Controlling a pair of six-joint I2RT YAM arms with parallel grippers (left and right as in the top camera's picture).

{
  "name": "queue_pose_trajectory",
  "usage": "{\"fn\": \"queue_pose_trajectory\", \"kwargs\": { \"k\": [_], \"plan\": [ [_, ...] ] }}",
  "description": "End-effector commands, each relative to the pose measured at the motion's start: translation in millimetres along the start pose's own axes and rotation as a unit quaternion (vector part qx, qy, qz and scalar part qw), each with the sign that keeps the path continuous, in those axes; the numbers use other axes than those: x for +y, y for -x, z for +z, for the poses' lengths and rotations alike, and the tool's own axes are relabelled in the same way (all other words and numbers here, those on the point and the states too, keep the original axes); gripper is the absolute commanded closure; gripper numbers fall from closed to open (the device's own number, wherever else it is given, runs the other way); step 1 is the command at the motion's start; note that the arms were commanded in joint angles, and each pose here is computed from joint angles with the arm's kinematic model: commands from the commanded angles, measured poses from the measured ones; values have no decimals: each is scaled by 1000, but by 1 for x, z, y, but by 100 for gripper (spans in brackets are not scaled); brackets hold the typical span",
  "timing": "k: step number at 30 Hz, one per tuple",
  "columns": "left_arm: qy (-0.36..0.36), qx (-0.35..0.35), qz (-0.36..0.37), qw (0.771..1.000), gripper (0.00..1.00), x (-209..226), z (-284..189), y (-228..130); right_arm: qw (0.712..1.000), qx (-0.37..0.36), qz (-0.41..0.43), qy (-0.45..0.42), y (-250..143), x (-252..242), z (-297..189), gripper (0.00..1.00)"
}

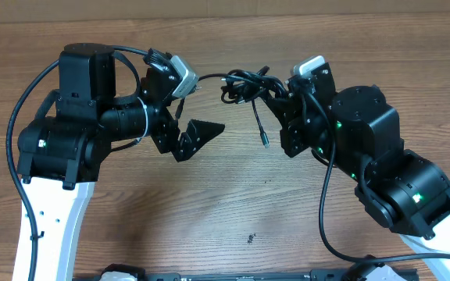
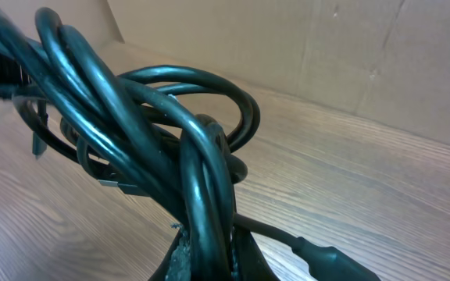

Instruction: Untangle cables

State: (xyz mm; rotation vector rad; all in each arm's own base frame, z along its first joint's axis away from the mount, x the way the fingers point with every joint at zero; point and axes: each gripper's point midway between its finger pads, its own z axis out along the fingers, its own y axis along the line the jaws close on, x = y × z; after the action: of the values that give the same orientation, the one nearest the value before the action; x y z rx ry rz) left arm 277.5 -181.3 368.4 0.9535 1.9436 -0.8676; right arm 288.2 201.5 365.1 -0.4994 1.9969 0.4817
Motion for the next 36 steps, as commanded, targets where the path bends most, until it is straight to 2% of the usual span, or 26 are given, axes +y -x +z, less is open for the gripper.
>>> {"fn": "queue_pose_trajectory", "kwargs": {
  "k": [1, 8, 23, 36],
  "plan": [
    [-43, -24, 14, 999, 1, -16, -4, 12, 999, -28, 39, 0, 13, 0, -9, 95],
    [-42, -38, 36, 998, 1, -15, -4, 20, 997, -18, 38, 68, 11, 24, -10, 95],
    [-33, -47, 50, 997, 0, -12, -4, 25, 989, 2, 37, 140, 3, 48, -15, 95],
    [-37, -49, 60, 996, 0, -13, -4, 25, 988, 17, 38, 152, -3, 52, -17, 95]
  ]
}}
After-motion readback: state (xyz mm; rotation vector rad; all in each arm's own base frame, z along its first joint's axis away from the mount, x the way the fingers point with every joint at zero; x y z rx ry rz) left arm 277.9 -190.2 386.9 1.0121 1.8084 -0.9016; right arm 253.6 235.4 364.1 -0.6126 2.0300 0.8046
